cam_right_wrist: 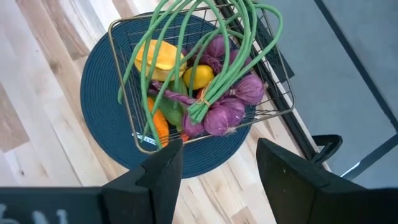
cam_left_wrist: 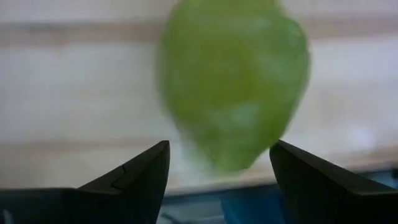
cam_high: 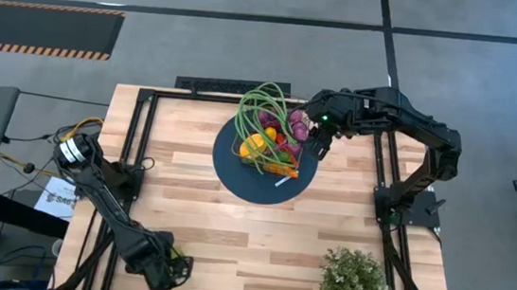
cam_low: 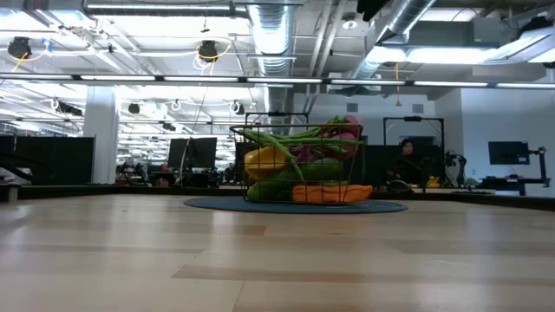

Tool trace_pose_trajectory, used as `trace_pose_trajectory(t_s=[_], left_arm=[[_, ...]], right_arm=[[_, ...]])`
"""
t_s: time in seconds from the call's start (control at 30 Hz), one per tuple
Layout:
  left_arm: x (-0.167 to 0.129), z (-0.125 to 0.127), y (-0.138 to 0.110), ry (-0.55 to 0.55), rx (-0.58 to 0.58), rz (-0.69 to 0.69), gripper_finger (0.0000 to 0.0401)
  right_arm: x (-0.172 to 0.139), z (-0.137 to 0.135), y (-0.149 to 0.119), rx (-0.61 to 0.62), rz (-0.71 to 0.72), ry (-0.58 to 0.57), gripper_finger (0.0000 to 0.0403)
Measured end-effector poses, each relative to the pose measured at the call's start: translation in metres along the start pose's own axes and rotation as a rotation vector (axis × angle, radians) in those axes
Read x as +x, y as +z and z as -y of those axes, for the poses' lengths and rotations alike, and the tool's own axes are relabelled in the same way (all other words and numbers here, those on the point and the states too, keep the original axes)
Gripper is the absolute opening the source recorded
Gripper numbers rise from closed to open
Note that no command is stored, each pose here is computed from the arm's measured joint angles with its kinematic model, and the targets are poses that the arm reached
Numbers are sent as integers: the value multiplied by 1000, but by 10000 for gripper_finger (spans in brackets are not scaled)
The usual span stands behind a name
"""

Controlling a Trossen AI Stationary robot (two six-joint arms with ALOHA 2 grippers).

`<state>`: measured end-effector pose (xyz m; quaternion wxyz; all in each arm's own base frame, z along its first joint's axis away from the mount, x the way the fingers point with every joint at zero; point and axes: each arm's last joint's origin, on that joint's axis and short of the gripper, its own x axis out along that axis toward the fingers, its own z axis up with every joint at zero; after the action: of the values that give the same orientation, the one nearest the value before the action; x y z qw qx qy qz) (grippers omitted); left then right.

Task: Build produce basket
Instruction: Put the chayote into the wire basket

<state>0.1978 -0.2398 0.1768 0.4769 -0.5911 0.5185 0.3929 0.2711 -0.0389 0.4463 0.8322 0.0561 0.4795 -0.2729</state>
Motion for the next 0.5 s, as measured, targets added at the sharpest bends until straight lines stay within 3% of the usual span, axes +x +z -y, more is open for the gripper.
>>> trace_pose_trajectory(t_s=[0.27, 0.5], left_arm=[[26, 14, 17, 3, -29, 120, 263], [28, 19, 30, -11, -12, 233, 263]], right_arm=[[0, 0, 0, -35, 3, 4, 225], [0, -2, 2, -49, 14, 62, 225]])
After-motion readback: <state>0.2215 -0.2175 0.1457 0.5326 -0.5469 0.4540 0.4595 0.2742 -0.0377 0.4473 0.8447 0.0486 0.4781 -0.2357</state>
